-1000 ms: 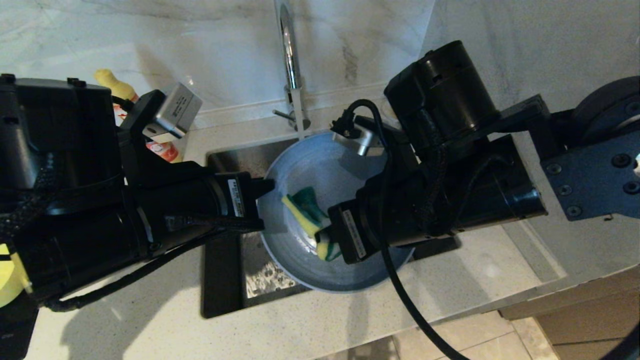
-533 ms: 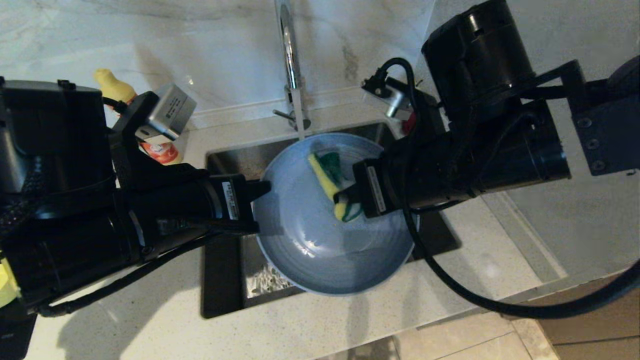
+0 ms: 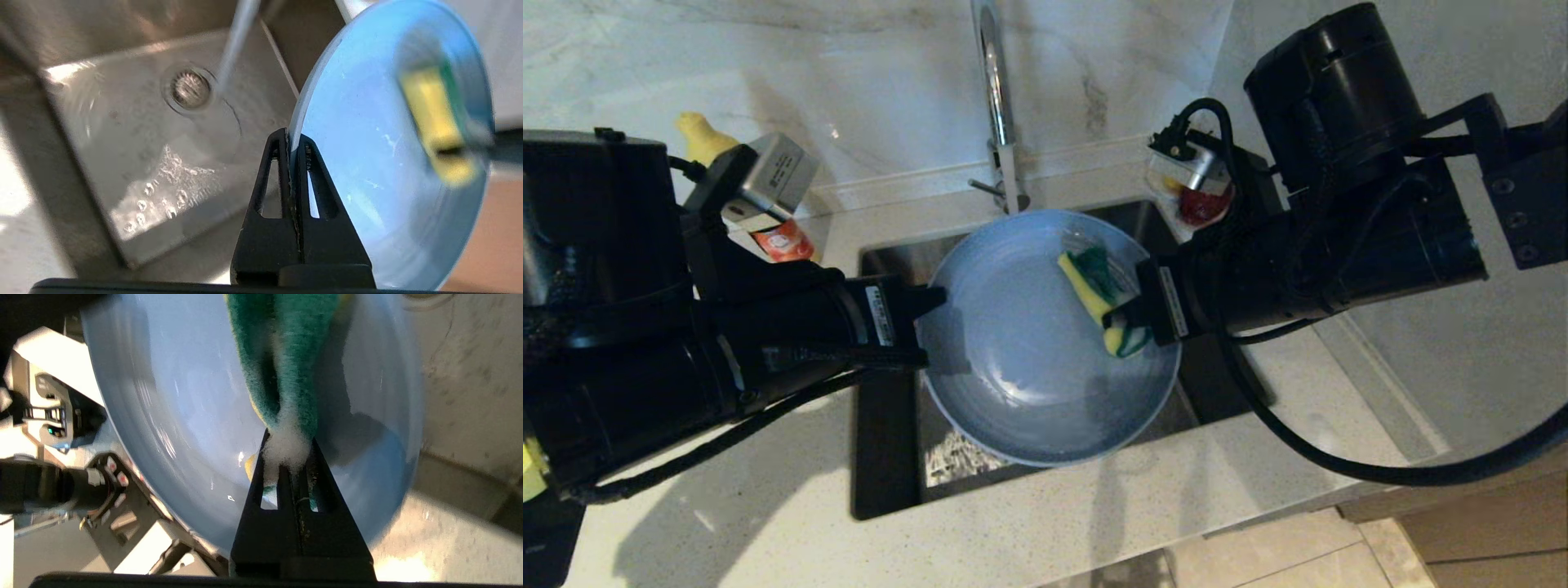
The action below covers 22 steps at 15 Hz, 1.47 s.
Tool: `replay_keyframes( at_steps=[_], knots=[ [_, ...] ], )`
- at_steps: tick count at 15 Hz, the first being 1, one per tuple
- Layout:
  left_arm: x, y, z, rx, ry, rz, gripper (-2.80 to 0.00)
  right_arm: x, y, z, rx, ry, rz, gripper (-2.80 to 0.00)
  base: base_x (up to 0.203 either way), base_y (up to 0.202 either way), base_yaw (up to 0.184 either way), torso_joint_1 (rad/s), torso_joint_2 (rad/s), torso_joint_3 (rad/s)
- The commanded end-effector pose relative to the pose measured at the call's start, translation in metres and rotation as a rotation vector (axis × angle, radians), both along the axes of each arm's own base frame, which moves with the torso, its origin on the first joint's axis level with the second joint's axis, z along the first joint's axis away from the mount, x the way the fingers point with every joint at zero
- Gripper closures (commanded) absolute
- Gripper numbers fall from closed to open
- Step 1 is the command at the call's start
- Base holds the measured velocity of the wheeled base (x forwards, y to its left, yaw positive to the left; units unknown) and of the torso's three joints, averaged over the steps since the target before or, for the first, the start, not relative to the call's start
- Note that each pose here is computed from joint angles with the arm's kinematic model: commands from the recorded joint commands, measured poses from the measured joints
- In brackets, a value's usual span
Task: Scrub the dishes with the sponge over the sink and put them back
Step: Wipe the plate
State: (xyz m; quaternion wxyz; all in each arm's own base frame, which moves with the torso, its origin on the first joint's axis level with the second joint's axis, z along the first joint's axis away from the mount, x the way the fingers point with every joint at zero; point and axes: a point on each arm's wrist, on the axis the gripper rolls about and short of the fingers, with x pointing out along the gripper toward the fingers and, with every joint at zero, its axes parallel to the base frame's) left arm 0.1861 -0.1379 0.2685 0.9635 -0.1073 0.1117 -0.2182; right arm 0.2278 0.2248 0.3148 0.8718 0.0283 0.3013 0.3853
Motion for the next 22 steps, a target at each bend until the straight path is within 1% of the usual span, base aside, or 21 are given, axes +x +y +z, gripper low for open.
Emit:
replay_keyframes(
  at_steps=[1, 4, 7, 11, 14, 15, 19, 22],
  knots=[
    [0.003, 0.004, 0.004, -0.013, -0.012, 0.021, 0.00, -0.004, -0.003, 0.001, -0.005, 0.008, 0.002, 0.00, 0.000, 0.000, 0.000, 0.000, 0.00, 0.000],
    [0.005, 0.002, 0.004, -0.013, -0.011, 0.017, 0.00, -0.009, 0.010, -0.005, -0.019, 0.025, 0.043, 0.00, 0.000, 0.000, 0.000, 0.000, 0.00, 0.000],
    [0.007, 0.000, 0.003, -0.013, -0.002, 0.013, 0.00, -0.017, 0.033, -0.016, -0.035, 0.045, 0.105, 0.00, 0.000, 0.000, 0.000, 0.000, 0.00, 0.000],
    [0.007, 0.000, 0.004, -0.018, -0.004, 0.015, 0.00, -0.015, 0.049, -0.026, -0.052, 0.063, 0.128, 0.00, 0.000, 0.000, 0.000, 0.000, 0.00, 0.000],
    [0.008, 0.000, 0.005, -0.020, -0.005, 0.012, 0.00, -0.013, 0.058, -0.021, -0.030, 0.045, 0.138, 0.00, 0.000, 0.000, 0.000, 0.000, 0.00, 0.000],
    [0.008, 0.000, 0.004, -0.018, -0.003, 0.011, 0.00, -0.012, 0.059, -0.021, -0.026, 0.041, 0.137, 0.00, 0.000, 0.000, 0.000, 0.000, 0.00, 0.000],
    [0.003, 0.000, -0.007, 0.007, 0.026, -0.003, 0.00, -0.005, 0.057, -0.003, 0.029, -0.005, 0.113, 0.00, 0.000, 0.000, 0.000, 0.000, 0.00, 0.000],
    [0.000, -0.001, -0.011, 0.010, 0.036, -0.015, 0.00, 0.010, 0.045, 0.002, 0.042, -0.017, 0.060, 0.00, 0.000, 0.000, 0.000, 0.000, 0.00, 0.000]
  ],
)
